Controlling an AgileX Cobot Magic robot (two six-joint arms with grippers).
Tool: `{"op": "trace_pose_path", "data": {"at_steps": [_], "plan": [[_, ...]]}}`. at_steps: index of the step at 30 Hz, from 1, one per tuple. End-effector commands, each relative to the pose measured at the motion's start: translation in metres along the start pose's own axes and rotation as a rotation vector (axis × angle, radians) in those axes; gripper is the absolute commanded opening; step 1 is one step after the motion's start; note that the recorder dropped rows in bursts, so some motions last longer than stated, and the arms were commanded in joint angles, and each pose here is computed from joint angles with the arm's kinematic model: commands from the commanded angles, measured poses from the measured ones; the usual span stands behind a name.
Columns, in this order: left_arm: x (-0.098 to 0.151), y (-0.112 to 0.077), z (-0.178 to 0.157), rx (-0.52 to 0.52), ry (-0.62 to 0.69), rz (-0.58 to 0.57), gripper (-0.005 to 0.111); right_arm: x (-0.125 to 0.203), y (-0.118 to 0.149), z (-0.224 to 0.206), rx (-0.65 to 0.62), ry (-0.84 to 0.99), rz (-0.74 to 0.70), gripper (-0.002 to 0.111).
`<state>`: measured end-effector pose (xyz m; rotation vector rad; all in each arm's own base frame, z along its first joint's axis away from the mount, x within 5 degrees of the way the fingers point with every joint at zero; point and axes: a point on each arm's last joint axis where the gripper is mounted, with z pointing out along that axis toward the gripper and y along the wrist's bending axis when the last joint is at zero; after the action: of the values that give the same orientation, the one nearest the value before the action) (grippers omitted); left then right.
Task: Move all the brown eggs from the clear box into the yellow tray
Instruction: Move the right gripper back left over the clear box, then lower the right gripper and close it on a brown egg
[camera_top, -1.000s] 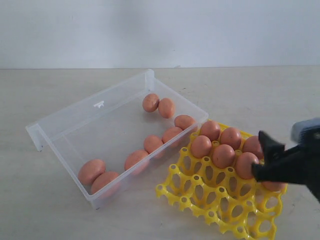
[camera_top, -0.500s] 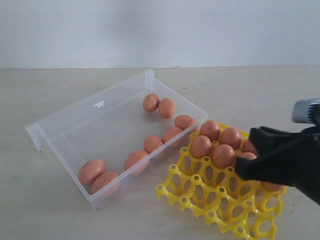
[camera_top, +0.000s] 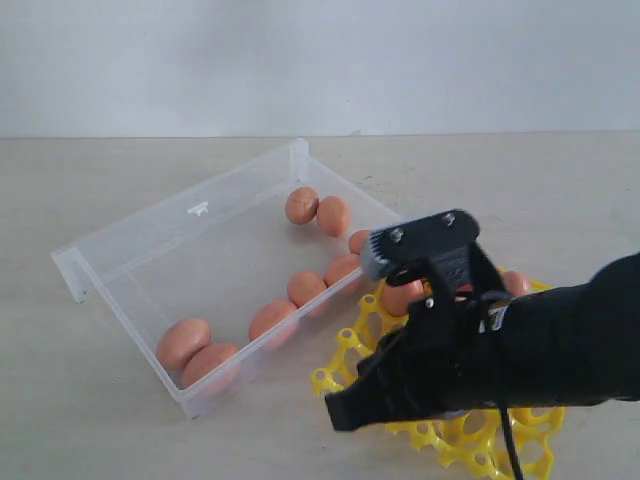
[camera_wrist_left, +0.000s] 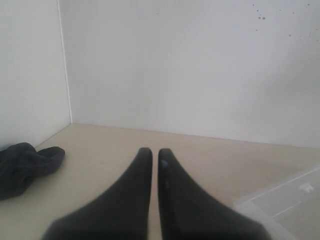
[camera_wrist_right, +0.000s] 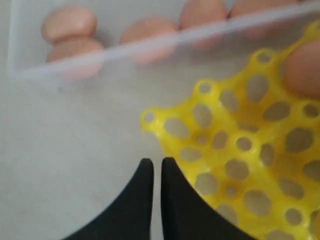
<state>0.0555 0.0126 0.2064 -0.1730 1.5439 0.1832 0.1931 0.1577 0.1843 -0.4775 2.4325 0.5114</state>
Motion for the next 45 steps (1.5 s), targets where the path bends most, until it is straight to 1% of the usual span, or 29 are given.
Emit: {"op": "trace_pose_path", "data": {"at_steps": [1,6,9,11,12,13,14,15,16,18,19,20,21,23,25,27,28,29,30,31,32,33,34,35,36,38,39,42,45], "plan": [[-0.002,0.0,0.0,0.0,-0.014,0.003,0.004,0.002,0.003,0.014,-0.021,0.103,-0.047,0.0],[-0.002,0.0,0.0,0.0,-0.014,0.003,0.004,-0.019,0.0,0.014,0.033,-0.06,-0.156,0.0],[-0.002,0.0,0.0,-0.001,-0.016,0.003,0.004,-0.046,0.008,0.009,0.027,-0.149,-0.247,0.0],[-0.002,0.0,0.0,-0.001,-0.016,0.003,0.004,-0.072,0.016,0.004,0.019,-0.232,-0.235,0.0],[-0.002,0.0,0.0,-0.001,-0.016,0.003,0.004,-0.099,0.021,0.004,-0.018,-0.259,-0.15,0.0],[-0.002,0.0,0.0,-0.001,-0.016,0.003,0.004,-0.114,0.023,0.008,-0.043,-0.243,-0.127,0.0],[-0.002,0.0,0.0,-0.001,-0.016,0.003,0.004,-0.138,0.022,0.024,-0.102,-0.144,-0.118,0.0],[-0.002,0.0,0.0,-0.001,-0.016,0.003,0.004,-0.147,0.02,0.031,-0.12,-0.105,-0.125,0.0],[-0.002,0.0,0.0,-0.001,-0.016,0.003,0.004,-0.162,0.023,0.051,-0.163,-0.026,-0.18,0.0],[-0.002,0.0,0.0,-0.001,-0.016,0.003,0.004,-0.17,0.032,0.075,-0.224,0.056,-0.252,0.0],[-0.002,0.0,0.0,-0.001,-0.016,0.003,0.004,-0.17,0.036,0.081,-0.246,0.083,-0.272,0.0],[-0.002,0.0,0.0,-0.001,-0.016,0.003,0.004,-0.162,0.045,0.094,-0.288,0.175,-0.356,0.0],[-0.002,0.0,0.0,-0.001,-0.016,0.003,0.004,-0.155,0.048,0.105,-0.288,0.224,-0.398,0.0],[-0.002,0.0,0.0,-0.001,-0.016,0.003,0.004,-0.145,0.049,0.12,-0.278,0.271,-0.42,0.001],[-0.002,0.0,0.0,0.0,-0.014,0.003,0.004,-0.139,0.05,0.124,-0.291,0.301,-0.452,0.011],[-0.002,0.0,0.0,0.0,-0.014,0.003,0.004,-0.133,0.054,0.126,-0.313,0.331,-0.6,0.034],[-0.002,0.0,0.0,0.0,-0.014,0.003,0.004,-0.13,0.056,0.126,-0.313,0.339,-0.692,0.052],[-0.002,0.0,0.0,0.0,-0.014,0.003,0.004,-0.131,0.056,0.126,-0.3,0.333,-0.756,0.064],[-0.002,0.0,0.0,0.0,-0.014,0.003,0.004,-0.131,0.056,0.128,-0.273,0.324,-0.817,0.074],[-0.002,0.0,0.0,0.0,-0.014,0.003,0.004,-0.131,0.059,0.129,-0.264,0.312,-0.866,0.078],[-0.002,0.0,0.0,0.0,-0.014,0.003,0.004,-0.133,0.064,0.131,-0.236,0.262,-1.008,0.078],[-0.002,0.0,0.0,0.0,-0.014,0.003,0.004,-0.134,0.066,0.132,-0.232,0.243,-1.055,0.078],[-0.002,0.0,0.0,0.0,-0.014,0.003,0.004,-0.136,0.074,0.133,-0.215,0.179,-1.161,0.078],[-0.002,0.0,0.0,0.0,-0.014,0.003,0.004,-0.138,0.08,0.135,-0.202,0.127,-1.214,0.078],[-0.002,0.0,0.0,0.0,-0.014,0.003,0.004,-0.139,0.084,0.136,-0.194,0.1,-1.222,0.078],[-0.002,0.0,0.0,0.0,-0.014,0.003,0.004,-0.143,0.091,0.136,-0.185,0.035,-1.149,0.078],[-0.002,0.0,0.0,0.0,-0.014,0.003,0.004,-0.143,0.092,0.136,-0.194,0.036,-1.066,0.078],[-0.002,0.0,0.0,0.0,-0.016,0.003,0.004,-0.143,0.09,0.136,-0.175,0.053,-1.024,0.078],[-0.002,0.0,0.0,0.0,-0.016,0.003,0.004,-0.144,0.086,0.139,-0.118,0.055,-1.037,0.065]]}}
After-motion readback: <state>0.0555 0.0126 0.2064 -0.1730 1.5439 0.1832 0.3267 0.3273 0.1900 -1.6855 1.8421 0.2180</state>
